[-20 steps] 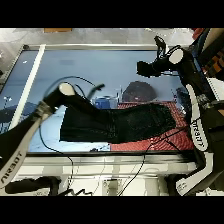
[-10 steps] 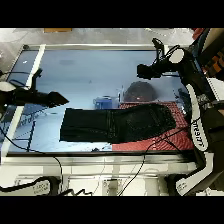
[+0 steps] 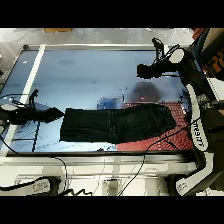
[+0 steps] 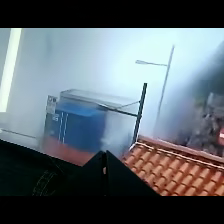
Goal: Fold the clothes and pants, and hang the long-sleeved shirts on hangers.
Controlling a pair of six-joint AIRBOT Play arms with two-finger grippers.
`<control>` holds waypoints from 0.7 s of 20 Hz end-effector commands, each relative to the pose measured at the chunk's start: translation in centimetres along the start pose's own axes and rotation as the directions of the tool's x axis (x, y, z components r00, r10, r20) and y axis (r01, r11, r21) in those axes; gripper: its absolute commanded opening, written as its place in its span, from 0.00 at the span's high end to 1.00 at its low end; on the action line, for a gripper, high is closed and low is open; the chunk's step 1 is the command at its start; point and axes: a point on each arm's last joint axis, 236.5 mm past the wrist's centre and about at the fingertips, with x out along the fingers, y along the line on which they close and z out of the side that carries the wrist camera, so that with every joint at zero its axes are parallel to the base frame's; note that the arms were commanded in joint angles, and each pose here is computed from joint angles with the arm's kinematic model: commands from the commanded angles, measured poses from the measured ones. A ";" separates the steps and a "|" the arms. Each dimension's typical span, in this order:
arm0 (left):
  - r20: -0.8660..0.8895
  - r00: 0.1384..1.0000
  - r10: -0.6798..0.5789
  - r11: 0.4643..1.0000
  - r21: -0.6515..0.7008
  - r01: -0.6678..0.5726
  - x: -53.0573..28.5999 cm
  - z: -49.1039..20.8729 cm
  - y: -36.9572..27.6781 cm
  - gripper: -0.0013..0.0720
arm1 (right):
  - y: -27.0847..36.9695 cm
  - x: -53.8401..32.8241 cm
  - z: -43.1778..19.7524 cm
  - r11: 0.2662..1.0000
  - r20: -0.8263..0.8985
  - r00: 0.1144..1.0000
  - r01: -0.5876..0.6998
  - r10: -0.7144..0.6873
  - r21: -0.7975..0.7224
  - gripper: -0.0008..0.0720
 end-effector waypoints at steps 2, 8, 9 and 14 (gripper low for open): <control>-0.031 0.993 0.113 0.992 0.066 -0.111 0.3 -1.6 3.4 0.11 | 0.0 0.0 0.1 1.000 0.003 1.000 0.000 0.000 0.000 0.95; -0.078 0.993 0.087 0.986 0.146 -0.075 0.9 -3.2 2.9 0.11 | 0.0 0.0 0.0 1.000 0.002 1.000 0.000 0.000 0.000 0.95; -0.080 0.994 0.079 0.987 0.144 -0.067 1.1 -3.5 2.8 0.11 | 0.0 0.0 0.0 1.000 0.002 1.000 0.000 0.000 0.000 0.95; -0.117 0.991 -0.063 0.998 0.006 0.064 3.7 -4.8 1.9 0.11 | 0.0 0.0 0.0 1.000 0.001 1.000 -0.001 0.001 0.000 0.95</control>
